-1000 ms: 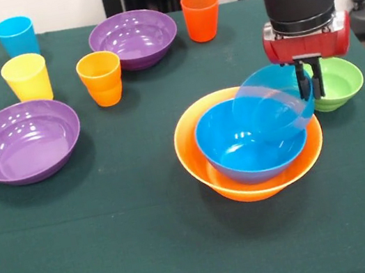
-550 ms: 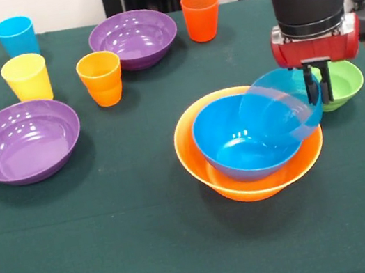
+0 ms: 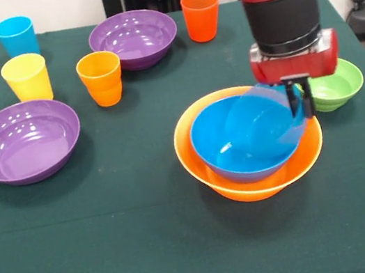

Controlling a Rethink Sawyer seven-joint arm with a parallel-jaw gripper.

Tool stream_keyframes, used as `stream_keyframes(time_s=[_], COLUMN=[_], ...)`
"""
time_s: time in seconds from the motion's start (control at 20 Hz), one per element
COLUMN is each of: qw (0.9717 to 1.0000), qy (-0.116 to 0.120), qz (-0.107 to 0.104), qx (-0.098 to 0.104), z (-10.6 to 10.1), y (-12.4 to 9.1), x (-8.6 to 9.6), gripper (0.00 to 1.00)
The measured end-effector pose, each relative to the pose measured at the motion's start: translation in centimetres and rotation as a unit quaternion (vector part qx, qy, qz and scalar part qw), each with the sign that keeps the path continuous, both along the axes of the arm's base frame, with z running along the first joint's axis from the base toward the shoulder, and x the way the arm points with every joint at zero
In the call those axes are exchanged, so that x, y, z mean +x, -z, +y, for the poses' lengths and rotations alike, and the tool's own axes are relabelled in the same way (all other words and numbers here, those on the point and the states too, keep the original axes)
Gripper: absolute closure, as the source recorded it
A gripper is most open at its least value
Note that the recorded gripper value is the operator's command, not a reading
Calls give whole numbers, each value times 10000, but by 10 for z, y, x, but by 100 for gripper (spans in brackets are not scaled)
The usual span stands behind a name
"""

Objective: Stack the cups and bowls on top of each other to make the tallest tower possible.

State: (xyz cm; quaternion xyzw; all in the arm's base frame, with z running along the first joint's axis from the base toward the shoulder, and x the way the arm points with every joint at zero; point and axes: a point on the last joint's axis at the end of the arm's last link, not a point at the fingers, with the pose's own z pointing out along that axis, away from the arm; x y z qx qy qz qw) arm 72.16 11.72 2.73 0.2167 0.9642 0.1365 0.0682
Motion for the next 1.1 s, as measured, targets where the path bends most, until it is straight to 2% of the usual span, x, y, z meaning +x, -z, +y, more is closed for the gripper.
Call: stream_keyframes(time_s=[0.2, 0.75, 0.95, 1.0, 1.1], qw=[9999, 9974, 9966, 9960, 9958], qy=[-42, -461, -552, -639, -658], qz=[86, 502, 509, 462, 447], qx=[-50, -252, -331, -423, -445], z=[-16, -22, -24, -26, -27], y=[6, 9, 9, 7, 6], x=[3, -8, -10, -11, -11], gripper=[100, 100, 100, 0, 0])
